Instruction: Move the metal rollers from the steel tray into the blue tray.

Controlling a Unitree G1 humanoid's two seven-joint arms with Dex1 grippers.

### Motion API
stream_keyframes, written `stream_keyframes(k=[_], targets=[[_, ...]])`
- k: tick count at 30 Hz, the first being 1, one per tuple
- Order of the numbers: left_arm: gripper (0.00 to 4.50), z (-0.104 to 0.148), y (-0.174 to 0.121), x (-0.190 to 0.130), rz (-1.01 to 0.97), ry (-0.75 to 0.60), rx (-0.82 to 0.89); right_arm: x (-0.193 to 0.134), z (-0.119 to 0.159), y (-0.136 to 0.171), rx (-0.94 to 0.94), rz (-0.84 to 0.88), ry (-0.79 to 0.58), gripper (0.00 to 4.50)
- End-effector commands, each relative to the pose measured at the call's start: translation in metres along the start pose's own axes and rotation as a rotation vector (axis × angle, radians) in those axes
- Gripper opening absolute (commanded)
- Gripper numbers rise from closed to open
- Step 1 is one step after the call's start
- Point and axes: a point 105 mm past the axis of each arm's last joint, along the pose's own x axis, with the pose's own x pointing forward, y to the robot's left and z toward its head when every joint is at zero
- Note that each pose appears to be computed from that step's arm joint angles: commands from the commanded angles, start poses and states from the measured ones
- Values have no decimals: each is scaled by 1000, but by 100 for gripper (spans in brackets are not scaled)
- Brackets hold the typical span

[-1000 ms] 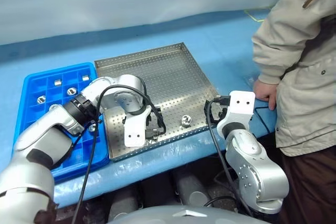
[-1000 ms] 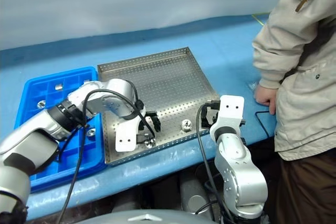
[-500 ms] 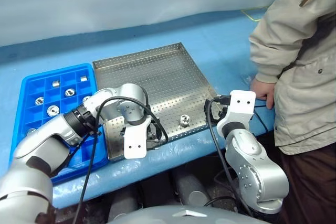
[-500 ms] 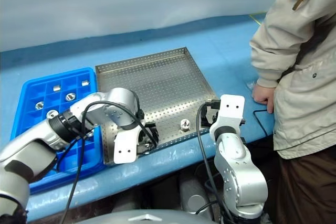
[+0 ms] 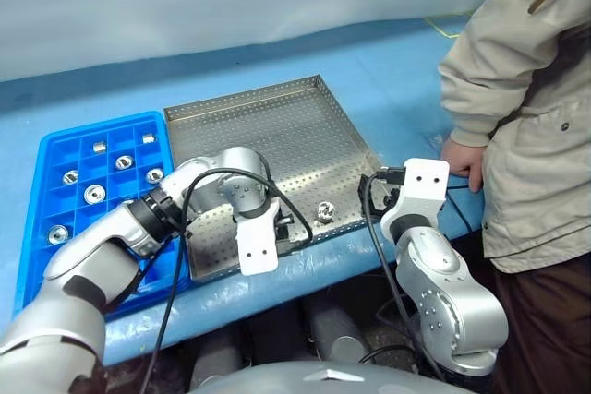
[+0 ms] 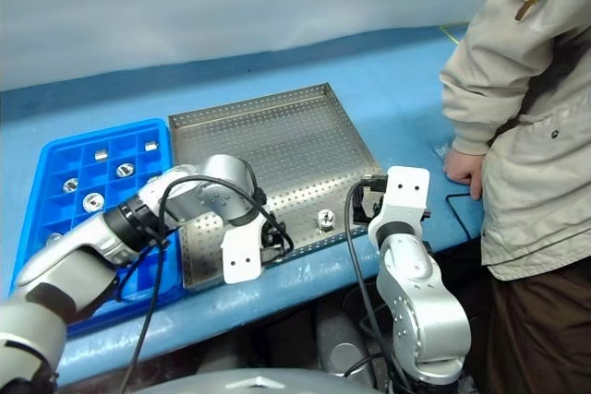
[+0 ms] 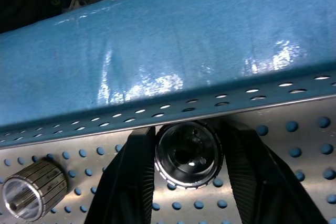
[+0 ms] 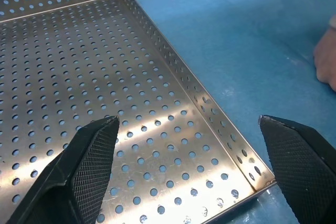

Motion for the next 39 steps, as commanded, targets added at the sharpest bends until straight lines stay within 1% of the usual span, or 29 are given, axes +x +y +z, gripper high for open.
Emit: stream_keyframes(k=[1,4,5,9,13,15,18,21,23,25,29,30,33,39], targets=[[115,-24,22,-34,178,107,-75,-1,8,15,33,60,-32,450],[14,-28,21,-53,276,114,-183,3,10,23,19,98,-30,450],[4,-28,19,-58,308,108,-224,4,10,26,11,114,-29,450],[4,-22,4,-72,385,102,-360,9,12,40,-11,182,-25,450],[4,-12,-13,-68,366,88,-433,14,14,52,-37,243,-19,450],[4,-11,-18,-64,342,100,-445,16,16,58,-50,274,-21,450],[64,-14,-12,-58,333,112,-395,18,18,62,-59,291,-25,450],[164,-17,-3,-50,318,96,-360,18,20,64,-60,293,-29,450],[231,-20,5,-49,347,72,-387,16,20,61,-54,276,-35,450],[300,-19,6,-52,366,25,-425,13,20,56,-42,253,-37,450],[428,-15,-12,-51,301,1,-450,10,16,48,-36,220,-26,450],[449,-13,-17,-50,278,-3,-450,9,15,47,-37,216,-23,450],[449,-6,-32,-49,210,-25,-477,9,14,47,-39,214,-21,450],[449,0,-35,-48,231,-16,-507,9,14,48,-47,223,-19,450]])
